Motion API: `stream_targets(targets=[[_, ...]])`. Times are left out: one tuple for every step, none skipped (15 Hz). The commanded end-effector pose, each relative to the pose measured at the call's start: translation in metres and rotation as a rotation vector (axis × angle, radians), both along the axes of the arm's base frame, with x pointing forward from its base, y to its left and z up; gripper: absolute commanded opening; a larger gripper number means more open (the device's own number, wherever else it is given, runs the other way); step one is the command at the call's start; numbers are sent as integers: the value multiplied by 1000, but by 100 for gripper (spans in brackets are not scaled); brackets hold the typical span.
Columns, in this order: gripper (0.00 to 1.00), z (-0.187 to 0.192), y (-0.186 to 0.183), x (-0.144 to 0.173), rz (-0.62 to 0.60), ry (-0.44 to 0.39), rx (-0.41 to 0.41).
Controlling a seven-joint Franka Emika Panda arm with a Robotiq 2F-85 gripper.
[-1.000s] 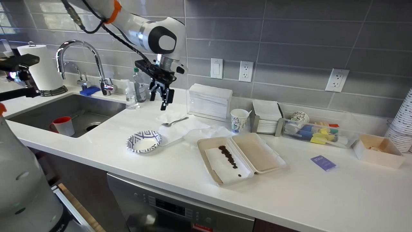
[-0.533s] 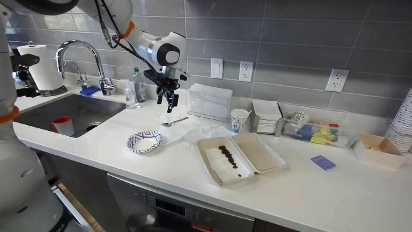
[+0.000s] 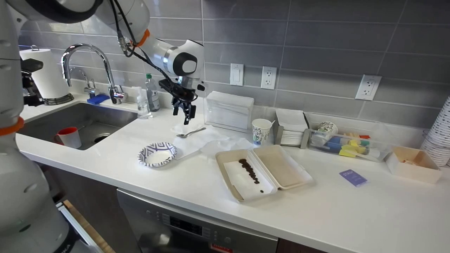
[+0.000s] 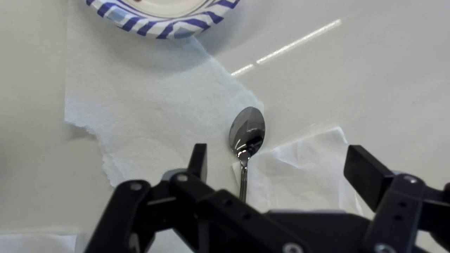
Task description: Pick up spoon and scoop some of the contents from the bowl and pour them in the cup
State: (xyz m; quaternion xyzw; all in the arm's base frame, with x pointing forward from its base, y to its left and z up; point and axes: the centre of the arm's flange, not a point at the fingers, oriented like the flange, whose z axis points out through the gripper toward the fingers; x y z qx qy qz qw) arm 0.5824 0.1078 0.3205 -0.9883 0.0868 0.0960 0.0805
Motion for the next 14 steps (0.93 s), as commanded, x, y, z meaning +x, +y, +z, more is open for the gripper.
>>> stream_targets(targets=[[100,-14,-4,9,-54,49,-14],[100,-19,-6,12,-58,84,-5],[100,-25,-8,15,-68,89,-18],[100,-30,-10,18,-63,107,-4],[100,-36,-12,21,-66,115,-9],[100,-40,-12,26,-64,127,0],[100,-45,-12,29,-67,126,-6],[100,-49,-10,35,-66,124,-7],[100,-52,-8,41,-64,121,-8],[95,-55,-6,49,-66,117,-12],[90,-57,-4,54,-66,119,-12],[82,-59,-1,59,-66,118,-18],[80,-62,1,63,-66,113,-22],[66,-64,3,66,-65,112,-23]])
